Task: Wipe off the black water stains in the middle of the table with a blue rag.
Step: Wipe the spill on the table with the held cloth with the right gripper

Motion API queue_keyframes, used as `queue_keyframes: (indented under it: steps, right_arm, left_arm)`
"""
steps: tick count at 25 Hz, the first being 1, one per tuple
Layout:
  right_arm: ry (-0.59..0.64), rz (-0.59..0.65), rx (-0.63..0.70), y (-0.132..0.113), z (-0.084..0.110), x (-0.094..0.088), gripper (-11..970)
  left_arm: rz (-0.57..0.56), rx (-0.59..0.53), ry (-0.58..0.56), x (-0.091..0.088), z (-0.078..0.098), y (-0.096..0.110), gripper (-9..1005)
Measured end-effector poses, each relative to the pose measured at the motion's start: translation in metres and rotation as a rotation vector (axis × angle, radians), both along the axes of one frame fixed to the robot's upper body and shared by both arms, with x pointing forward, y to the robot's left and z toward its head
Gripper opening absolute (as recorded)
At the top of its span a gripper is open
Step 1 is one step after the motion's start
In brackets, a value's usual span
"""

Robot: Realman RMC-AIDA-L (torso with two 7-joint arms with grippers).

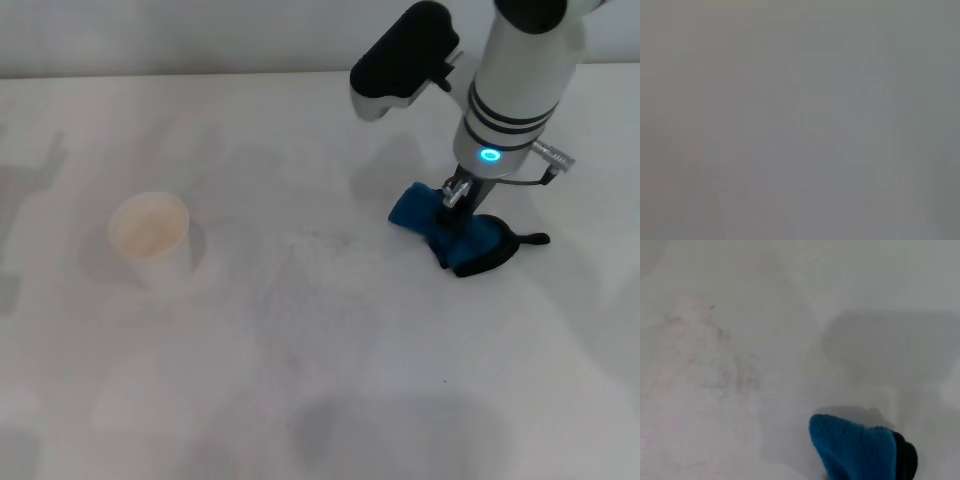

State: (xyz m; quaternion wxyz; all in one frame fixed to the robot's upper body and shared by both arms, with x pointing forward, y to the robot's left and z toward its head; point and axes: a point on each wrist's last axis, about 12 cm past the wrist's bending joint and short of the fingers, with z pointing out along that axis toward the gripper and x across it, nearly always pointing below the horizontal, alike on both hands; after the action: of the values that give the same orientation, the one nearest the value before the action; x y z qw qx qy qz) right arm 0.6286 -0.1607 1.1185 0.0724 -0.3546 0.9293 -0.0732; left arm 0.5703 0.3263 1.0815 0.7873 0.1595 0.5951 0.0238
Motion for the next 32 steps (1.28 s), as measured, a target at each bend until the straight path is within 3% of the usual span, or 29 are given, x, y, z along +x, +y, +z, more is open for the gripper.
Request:
queue_keyframes:
  steps: [18,25,32]
  right_arm:
    - [0.146,0.353,0.213,0.081,0.004,-0.027,160]
    - [0.127,0.286,0.190,0.067,0.004,-0.016,164]
    - [0.144,0.152,0.077,0.026,0.011,-0.009,168]
  left_arm:
    - [-0.010,0.005,0.005,0.002,-0.002,-0.007,891]
    - [0.005,0.002,0.016,-0.003,-0.006,-0.003,892]
    - [0.010,0.005,0.016,-0.004,-0.006,0.000,892]
